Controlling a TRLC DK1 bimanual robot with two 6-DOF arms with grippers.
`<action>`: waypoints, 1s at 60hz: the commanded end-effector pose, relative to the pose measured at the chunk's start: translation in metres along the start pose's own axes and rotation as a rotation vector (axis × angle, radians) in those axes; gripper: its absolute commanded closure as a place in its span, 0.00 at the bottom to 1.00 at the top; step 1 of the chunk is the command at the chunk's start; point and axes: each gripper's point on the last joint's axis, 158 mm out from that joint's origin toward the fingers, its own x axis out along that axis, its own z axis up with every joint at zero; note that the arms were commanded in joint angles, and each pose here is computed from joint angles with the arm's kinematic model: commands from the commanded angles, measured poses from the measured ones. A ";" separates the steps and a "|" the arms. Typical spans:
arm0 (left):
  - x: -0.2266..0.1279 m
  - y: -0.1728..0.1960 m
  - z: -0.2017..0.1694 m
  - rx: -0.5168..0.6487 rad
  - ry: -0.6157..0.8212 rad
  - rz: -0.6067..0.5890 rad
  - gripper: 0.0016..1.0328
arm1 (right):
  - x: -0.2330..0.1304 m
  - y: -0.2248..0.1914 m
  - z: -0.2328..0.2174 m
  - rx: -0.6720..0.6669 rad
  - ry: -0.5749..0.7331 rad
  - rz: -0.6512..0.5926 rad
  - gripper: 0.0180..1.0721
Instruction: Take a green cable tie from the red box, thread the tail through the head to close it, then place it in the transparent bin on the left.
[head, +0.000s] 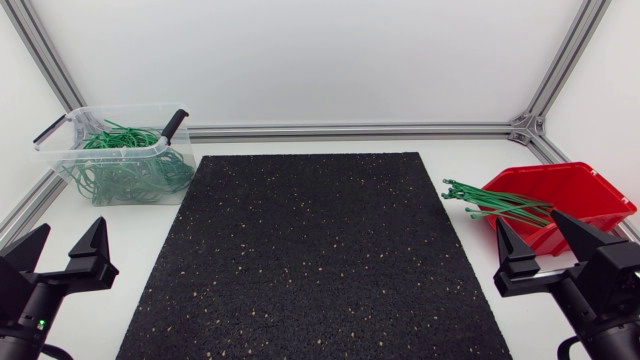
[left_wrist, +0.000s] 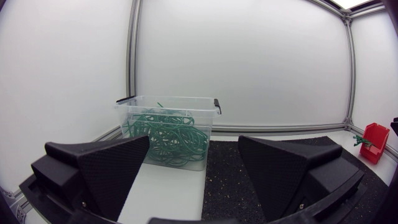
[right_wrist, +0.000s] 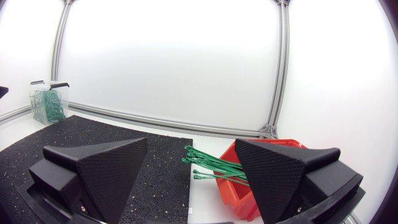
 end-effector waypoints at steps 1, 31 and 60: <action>0.002 -0.001 -0.021 -0.019 0.040 -0.003 0.04 | 0.001 0.000 -0.009 0.014 0.013 -0.005 0.03; 0.002 -0.001 -0.022 -0.018 0.042 -0.005 0.04 | -0.012 -0.009 0.050 0.037 -0.003 -0.014 0.03; 0.002 -0.001 -0.022 -0.017 0.045 -0.003 0.04 | 0.037 -0.041 0.111 -0.019 0.333 -0.038 0.03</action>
